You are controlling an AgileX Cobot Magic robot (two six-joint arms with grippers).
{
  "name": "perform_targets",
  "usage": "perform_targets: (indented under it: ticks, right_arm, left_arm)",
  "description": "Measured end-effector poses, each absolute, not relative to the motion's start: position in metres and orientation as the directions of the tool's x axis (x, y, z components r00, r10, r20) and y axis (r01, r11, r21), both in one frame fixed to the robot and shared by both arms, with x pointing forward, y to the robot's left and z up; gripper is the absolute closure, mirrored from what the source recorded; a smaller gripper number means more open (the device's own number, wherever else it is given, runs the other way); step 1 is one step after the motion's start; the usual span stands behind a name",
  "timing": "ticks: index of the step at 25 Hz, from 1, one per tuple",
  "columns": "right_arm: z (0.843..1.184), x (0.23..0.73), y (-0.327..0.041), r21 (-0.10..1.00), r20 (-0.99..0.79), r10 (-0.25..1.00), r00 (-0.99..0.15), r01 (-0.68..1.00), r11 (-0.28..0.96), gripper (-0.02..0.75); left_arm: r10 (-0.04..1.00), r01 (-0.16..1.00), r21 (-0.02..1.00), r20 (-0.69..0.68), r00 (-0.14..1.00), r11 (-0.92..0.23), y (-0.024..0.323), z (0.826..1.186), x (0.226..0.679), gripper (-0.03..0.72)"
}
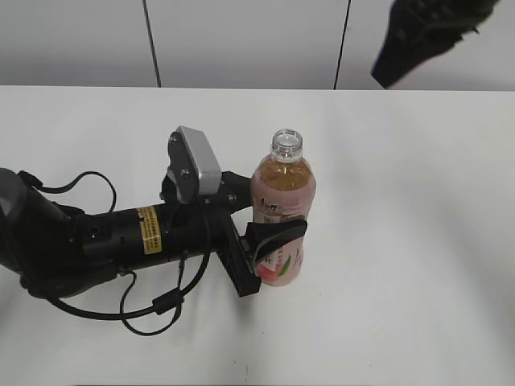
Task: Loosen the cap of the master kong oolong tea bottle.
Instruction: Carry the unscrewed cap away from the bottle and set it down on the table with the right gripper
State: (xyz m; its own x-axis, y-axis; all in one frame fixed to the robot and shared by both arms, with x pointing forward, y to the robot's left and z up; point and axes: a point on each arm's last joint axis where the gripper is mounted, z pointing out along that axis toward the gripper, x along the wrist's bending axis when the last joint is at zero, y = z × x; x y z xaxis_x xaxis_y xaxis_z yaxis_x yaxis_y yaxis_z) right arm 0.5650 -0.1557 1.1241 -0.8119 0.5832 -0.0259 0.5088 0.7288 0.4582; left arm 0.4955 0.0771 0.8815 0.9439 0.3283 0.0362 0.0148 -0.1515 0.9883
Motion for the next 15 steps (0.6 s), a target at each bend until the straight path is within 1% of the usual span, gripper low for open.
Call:
perform_targets:
  ticks: [2, 4, 5, 7, 9, 12, 15]
  right_arm:
    - [1.099, 0.568, -0.178, 0.371, 0.027, 0.694, -0.719, 0.652, 0.661, 0.458]
    - [1.071, 0.567, -0.198, 0.279, 0.061, 0.769, -0.636, 0.751, 0.599, 0.458]
    - [1.056, 0.564, -0.206, 0.237, 0.067, 0.796, -0.601, 0.785, 0.573, 0.458]
    - [1.029, 0.561, -0.216, 0.194, 0.052, 0.835, -0.548, 0.826, 0.530, 0.458]
    - [1.002, 0.555, -0.221, 0.186, 0.026, 0.862, -0.506, 0.850, 0.493, 0.458]
    - [0.972, 0.550, -0.227, 0.244, -0.023, 0.908, -0.418, 0.879, 0.411, 0.458]
    - [0.946, 0.542, -0.234, 0.245, -0.060, 0.938, -0.342, 0.906, 0.346, 0.458]
  left_arm:
    - [0.328, 0.015, 0.988, 0.036, 0.944, -0.152, 0.077, 0.882, 0.495, 0.300]
    - [0.328, 0.015, 0.988, 0.036, 0.944, -0.152, 0.077, 0.882, 0.495, 0.300]
    - [0.328, 0.015, 0.988, 0.036, 0.944, -0.152, 0.077, 0.882, 0.495, 0.300]
    - [0.328, 0.015, 0.988, 0.036, 0.944, -0.152, 0.077, 0.882, 0.495, 0.300]
    - [0.328, 0.015, 0.988, 0.036, 0.944, -0.151, 0.077, 0.882, 0.495, 0.300]
    - [0.328, 0.015, 0.988, 0.036, 0.944, -0.151, 0.077, 0.882, 0.495, 0.300]
    - [0.328, 0.015, 0.988, 0.035, 0.944, -0.151, 0.077, 0.882, 0.495, 0.300]
